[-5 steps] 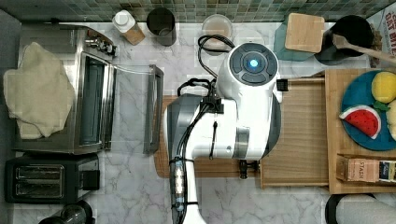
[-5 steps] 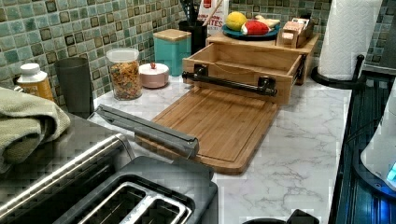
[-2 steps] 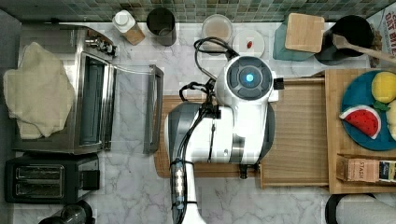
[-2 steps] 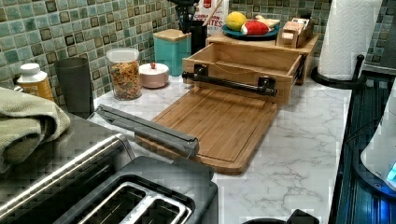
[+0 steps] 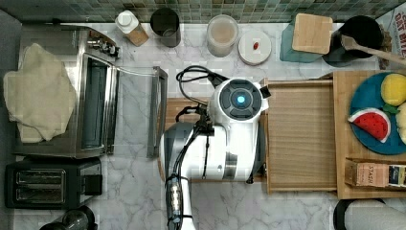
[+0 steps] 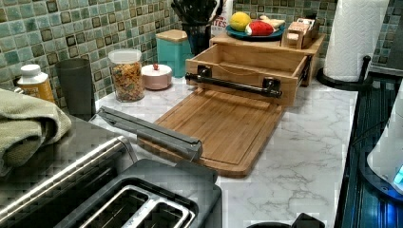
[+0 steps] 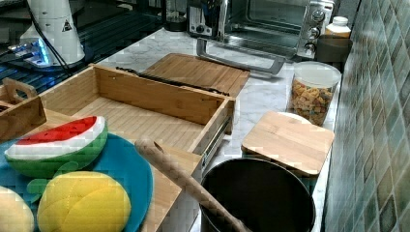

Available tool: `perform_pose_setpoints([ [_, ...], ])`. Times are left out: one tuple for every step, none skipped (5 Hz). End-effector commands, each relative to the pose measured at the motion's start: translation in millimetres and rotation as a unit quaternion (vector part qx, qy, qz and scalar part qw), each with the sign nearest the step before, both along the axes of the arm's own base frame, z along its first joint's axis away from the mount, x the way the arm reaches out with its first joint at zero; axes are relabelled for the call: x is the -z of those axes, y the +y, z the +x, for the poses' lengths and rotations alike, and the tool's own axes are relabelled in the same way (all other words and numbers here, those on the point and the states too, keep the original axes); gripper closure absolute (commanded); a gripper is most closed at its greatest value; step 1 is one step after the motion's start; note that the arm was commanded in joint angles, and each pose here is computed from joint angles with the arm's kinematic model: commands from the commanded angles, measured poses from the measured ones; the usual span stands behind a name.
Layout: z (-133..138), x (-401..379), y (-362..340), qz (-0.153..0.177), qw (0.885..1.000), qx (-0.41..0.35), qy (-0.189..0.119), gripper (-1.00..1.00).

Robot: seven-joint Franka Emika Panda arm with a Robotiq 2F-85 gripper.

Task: Close the drawer.

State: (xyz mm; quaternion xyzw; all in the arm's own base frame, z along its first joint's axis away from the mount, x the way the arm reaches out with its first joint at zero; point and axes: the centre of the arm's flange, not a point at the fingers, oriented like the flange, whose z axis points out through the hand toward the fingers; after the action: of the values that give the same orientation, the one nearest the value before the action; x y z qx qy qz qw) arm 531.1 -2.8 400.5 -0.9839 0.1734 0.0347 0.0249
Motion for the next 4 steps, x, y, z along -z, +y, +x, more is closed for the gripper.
perform_pose_setpoints([
  [-26, 44, 45, -0.003, 0.986, -0.161, -0.037, 1.00],
  [-36, 71, 36, -0.015, 0.983, -0.174, -0.047, 1.00],
  [-46, 94, 35, -0.023, 0.982, -0.182, -0.042, 1.00],
  [-55, 114, 39, -0.031, 0.983, -0.178, -0.030, 1.00],
])
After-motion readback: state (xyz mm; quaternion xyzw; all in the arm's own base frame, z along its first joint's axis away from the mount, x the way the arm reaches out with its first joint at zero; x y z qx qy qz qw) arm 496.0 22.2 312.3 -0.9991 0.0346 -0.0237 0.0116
